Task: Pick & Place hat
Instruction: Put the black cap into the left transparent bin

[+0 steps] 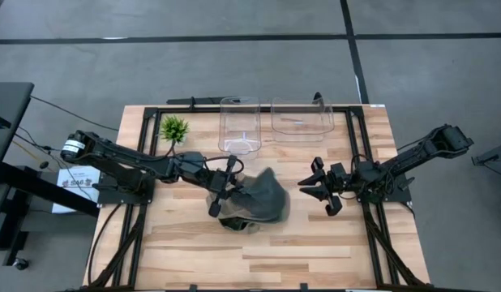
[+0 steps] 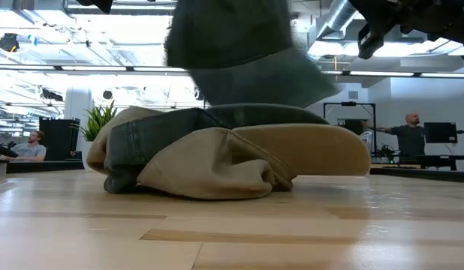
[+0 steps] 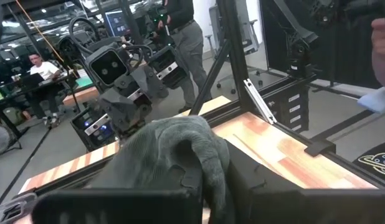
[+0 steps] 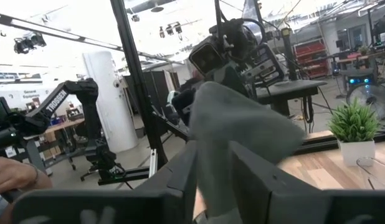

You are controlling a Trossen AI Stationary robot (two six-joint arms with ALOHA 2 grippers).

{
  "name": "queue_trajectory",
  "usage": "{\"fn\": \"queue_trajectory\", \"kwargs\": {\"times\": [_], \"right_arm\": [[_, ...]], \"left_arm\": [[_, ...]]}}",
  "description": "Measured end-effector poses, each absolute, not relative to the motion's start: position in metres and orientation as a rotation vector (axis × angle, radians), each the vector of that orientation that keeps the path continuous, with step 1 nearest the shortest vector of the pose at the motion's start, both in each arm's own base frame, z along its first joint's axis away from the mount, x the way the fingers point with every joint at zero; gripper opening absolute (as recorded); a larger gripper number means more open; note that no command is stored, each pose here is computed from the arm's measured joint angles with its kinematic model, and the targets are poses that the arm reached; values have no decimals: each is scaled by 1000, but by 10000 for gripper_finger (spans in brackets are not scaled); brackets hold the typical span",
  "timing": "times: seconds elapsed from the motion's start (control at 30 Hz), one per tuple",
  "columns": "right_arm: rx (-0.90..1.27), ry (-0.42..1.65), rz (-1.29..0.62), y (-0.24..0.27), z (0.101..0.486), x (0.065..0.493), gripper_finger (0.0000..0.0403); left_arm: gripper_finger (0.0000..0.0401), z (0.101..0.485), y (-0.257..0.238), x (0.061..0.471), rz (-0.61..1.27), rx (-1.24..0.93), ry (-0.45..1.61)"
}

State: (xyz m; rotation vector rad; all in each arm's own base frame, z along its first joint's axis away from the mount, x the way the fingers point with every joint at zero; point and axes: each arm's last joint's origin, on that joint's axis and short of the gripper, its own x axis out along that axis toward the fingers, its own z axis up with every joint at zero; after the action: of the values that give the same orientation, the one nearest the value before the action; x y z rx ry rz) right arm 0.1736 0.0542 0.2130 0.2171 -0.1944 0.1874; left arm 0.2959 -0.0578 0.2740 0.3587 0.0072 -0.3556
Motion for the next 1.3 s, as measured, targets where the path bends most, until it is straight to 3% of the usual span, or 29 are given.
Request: {"fn": "queue_trajectory", "kwargs": {"times": [0.23,0.43,0.63,0.87,1.07,1.3], "right_arm": [[214,-184,182,54,212,174,138],[210,-195,182,54,213,174,158],[213,-206,182,54,214,173,157],[213,-207,182,54,214,173,145],[213,-207,182,54,214,173,135],[213,-207,182,54,214,173,134]], "left_arm": [[35,277,-58,295,-353,359,-7],[35,295,-55,283,-337,358,-72],[29,322,-50,262,-262,355,-166],[42,346,-39,240,-44,333,-225],[27,350,-26,236,88,283,-219],[45,350,-11,237,177,245,-206]]}}
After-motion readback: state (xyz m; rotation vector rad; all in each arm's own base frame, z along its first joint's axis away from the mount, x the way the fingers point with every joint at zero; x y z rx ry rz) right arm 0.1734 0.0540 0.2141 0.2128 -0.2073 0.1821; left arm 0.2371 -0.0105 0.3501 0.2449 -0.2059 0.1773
